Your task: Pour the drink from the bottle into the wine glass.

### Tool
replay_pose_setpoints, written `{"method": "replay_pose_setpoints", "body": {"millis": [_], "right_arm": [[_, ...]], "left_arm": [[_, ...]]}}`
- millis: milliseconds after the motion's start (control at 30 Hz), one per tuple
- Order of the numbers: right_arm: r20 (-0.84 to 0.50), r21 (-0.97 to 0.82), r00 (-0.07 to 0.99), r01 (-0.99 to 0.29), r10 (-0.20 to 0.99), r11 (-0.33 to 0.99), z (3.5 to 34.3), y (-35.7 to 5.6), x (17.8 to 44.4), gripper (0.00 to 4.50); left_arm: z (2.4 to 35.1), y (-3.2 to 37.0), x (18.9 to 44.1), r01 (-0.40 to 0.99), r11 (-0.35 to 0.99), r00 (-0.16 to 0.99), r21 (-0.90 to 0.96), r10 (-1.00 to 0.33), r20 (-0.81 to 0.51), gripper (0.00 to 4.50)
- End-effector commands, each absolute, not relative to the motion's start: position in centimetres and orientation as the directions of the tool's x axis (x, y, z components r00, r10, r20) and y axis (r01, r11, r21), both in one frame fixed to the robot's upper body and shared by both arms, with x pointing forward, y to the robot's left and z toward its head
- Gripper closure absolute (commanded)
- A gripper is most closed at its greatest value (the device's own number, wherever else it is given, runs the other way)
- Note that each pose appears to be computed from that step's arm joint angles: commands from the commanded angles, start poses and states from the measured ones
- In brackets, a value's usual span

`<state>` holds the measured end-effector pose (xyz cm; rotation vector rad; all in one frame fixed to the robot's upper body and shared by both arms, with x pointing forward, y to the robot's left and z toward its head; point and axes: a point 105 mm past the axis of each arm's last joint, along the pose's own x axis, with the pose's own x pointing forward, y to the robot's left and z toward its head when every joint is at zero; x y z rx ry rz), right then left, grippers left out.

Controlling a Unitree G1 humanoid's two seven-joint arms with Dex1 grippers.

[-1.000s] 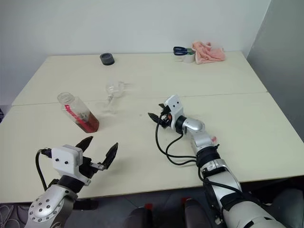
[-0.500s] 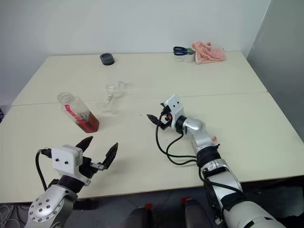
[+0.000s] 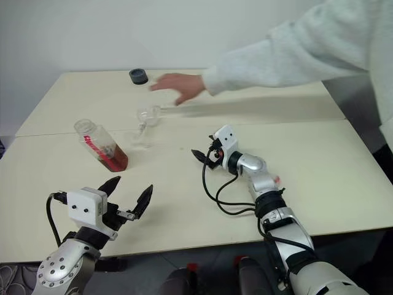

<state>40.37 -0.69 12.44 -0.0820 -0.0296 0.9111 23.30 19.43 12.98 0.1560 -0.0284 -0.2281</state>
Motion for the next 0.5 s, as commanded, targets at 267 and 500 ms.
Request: {"method": "replay_pose_setpoints", "body": {"millis": [267, 500], "right_arm": [[0.032, -0.124, 0.61, -0.784, 0.792, 0.609, 14.11, -0.45, 40.4, 0.04], [0.028, -0.126, 0.609, -0.784, 0.793, 0.607, 14.03, -0.49, 40.4, 0.04]], "left_arm": [[13.95, 19.04, 23.3, 0.238, 0.954, 0.967, 0.184, -0.251, 0.05, 0.0], [13.86, 18.74, 23.18, 0.243, 0.952, 0.965, 0.187, -0.256, 0.048, 0.0]]}}
